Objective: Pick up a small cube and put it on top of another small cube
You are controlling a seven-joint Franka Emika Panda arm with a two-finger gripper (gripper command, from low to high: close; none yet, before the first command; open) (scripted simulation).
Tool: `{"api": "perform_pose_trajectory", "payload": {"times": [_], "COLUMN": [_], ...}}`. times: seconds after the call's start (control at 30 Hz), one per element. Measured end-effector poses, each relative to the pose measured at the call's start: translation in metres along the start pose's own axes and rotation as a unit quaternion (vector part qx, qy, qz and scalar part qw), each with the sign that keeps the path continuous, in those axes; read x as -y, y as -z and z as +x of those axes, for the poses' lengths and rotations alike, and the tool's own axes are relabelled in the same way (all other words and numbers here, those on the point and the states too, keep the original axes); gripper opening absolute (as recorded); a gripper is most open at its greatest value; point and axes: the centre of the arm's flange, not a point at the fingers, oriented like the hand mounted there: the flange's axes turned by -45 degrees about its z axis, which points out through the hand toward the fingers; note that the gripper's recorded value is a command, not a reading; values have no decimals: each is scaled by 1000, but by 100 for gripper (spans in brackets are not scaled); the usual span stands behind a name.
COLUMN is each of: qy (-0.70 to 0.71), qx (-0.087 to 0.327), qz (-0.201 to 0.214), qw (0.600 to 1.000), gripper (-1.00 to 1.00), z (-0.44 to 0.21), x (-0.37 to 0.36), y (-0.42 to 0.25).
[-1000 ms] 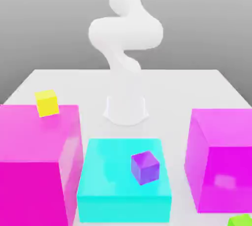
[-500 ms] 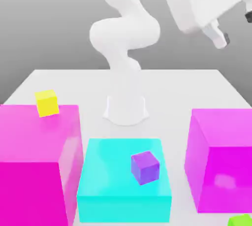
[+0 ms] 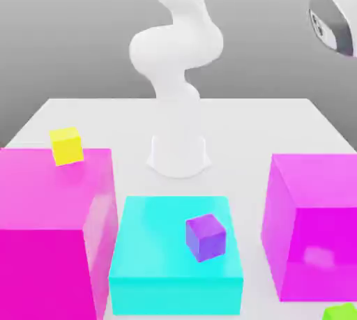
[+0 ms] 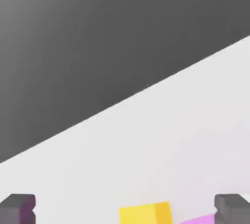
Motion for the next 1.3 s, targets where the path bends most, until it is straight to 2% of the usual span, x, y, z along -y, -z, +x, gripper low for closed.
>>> {"api": "perform_pose_trajectory", "payload": {"times": [0.3, 0.67, 0.9, 1.13, 1.3], "qy": [121, 318, 463, 617, 671], "qx": [76, 183, 239, 286, 319], "qz": [49, 50, 30, 0, -45], "qw": [988, 929, 853, 733, 668], "gripper": [0, 0, 0, 0, 0], "z": [0, -40, -54, -50, -58], "x": [14, 31, 49, 80, 61], "y": [-119, -225, -254, -265, -212]}}
